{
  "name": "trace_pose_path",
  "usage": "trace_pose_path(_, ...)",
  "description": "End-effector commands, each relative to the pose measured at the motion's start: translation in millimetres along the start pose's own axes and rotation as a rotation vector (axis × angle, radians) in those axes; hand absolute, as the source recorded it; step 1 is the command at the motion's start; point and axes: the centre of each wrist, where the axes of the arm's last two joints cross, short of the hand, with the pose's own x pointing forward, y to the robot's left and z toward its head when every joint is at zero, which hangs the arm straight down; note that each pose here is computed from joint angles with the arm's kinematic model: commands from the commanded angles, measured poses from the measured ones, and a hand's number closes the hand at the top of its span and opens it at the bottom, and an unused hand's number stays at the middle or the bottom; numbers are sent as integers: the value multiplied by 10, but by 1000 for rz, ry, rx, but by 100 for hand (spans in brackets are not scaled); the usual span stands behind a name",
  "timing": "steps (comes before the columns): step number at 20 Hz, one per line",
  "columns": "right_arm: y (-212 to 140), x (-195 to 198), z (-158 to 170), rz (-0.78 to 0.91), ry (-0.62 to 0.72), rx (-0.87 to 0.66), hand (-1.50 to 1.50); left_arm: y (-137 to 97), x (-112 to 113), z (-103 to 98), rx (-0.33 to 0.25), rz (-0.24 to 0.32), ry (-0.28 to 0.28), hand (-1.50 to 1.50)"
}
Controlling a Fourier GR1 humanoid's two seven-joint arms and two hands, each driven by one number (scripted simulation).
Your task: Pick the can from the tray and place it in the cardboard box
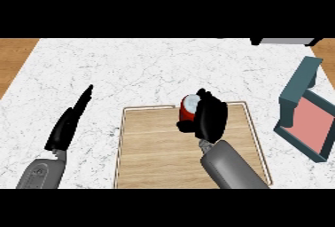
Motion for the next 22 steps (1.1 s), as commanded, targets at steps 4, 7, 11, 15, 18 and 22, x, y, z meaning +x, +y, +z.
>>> trace_pose_path(4, -266, 131, -828, 243, 166, 193, 150, -157, 24, 46, -12, 7, -8, 0)
trace_pose_path(7, -578, 417, -962, 279, 164, 108, 150, -19, -85, 97, -9, 3, -1, 0)
trace_pose_path(11, -960, 613, -1128, 302, 199, -34, 150, -93, 71, 64, 18, 13, 12, 0)
trace_pose_path(15, -1286, 748, -1165, 332, 281, -123, 150, -46, 46, -7, 17, 13, 22, 0)
trace_pose_path(18, -1538, 597, -1294, 315, 350, -168, 150, -103, -138, 237, 10, 3, 33, 0)
trace_pose_path(22, -1861, 436, -1431, 327, 430, -221, 150, 101, -174, 192, 20, 1, 35, 0)
